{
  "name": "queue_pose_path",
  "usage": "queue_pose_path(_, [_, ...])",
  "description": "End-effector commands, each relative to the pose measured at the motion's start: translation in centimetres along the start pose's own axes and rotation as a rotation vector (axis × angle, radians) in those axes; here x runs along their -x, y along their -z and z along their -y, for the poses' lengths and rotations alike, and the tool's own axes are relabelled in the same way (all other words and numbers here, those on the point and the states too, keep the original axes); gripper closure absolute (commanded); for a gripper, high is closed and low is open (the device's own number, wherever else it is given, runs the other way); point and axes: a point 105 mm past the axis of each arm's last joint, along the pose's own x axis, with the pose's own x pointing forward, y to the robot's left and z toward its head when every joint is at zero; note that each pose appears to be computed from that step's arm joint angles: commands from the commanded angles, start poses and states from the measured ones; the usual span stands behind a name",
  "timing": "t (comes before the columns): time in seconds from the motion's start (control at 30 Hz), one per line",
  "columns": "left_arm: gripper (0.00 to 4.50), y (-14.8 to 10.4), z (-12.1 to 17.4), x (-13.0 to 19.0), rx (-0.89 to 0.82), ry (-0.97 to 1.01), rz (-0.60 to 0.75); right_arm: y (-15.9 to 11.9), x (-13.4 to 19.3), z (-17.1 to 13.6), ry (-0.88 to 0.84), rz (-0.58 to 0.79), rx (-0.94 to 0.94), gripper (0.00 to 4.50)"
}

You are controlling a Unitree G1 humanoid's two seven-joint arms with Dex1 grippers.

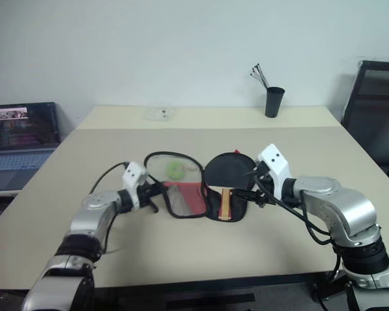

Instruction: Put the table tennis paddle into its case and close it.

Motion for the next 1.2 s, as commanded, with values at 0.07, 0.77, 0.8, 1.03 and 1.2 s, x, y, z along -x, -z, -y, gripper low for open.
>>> queue_pose_path(0.07, [4.48, -5.2, 2.6, -2.6, -0.111, 0.152, 0.118, -0.7, 1.3, 0.7, 0.041, 0.023, 0.028, 1.12])
queue_pose_path(0.77, [4.50, -4.2, 4.2, -3.5, -0.090, 0.258, 0.120, 1.8, -0.1, 2.6, 0.168, 0.018, -0.147, 0.56])
queue_pose_path(0.8, [4.50, -4.2, 3.9, -2.9, -0.087, 0.247, 0.125, 2.0, -0.6, 2.6, 0.173, 0.017, -0.159, 0.23])
queue_pose_path(1.03, [4.50, -4.5, 2.7, 1.3, -0.088, 0.149, 0.128, 3.5, -4.6, 4.2, 0.246, 0.019, -0.280, 0.02])
queue_pose_path(1.2, [4.50, -4.9, 3.1, 2.4, -0.083, 0.122, 0.124, 4.9, -6.1, 5.5, 0.313, 0.003, -0.306, 0.02])
